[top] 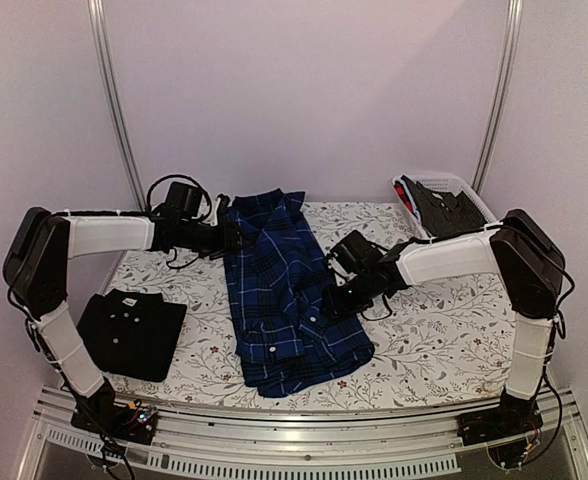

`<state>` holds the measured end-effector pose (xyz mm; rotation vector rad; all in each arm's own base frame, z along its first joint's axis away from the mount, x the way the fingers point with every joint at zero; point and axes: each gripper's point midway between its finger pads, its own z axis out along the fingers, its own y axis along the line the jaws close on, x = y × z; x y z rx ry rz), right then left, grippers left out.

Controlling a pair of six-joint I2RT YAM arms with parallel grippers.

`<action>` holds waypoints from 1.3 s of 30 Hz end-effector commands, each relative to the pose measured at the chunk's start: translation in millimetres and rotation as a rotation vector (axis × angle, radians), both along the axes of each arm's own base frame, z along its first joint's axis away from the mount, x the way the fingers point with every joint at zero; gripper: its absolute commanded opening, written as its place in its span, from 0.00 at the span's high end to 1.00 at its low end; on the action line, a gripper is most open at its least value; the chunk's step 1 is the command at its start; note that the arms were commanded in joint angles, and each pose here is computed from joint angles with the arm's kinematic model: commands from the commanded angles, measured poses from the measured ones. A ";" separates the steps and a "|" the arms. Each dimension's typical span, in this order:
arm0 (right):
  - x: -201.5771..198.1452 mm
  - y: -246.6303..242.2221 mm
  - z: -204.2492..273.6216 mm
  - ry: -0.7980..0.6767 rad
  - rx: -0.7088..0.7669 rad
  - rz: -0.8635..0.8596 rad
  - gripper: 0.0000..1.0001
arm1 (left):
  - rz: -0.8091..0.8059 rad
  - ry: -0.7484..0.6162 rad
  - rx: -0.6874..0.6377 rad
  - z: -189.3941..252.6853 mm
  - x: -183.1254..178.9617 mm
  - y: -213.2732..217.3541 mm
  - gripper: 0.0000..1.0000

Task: Fold and stack the long sleeve shirts
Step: Adjust the sleeve of the rectangle-folded shirt.

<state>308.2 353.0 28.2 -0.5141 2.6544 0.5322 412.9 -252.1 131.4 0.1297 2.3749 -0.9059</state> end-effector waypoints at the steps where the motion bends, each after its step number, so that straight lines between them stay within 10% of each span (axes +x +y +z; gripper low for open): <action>1: 0.2 7.1 -3.9 -0.027 -0.062 0.003 0.56 | 0.009 0.035 -0.026 -14.7 1.2 -0.9 0.47; 18: 2.9 10.7 15.2 -0.049 -0.102 -0.047 0.99 | 0.011 0.034 -0.040 -15.8 2.7 1.7 0.48; 39: -52.3 -27.6 35.6 0.014 -0.070 -0.141 1.00 | 0.035 0.055 -0.043 -23.1 7.9 4.5 0.48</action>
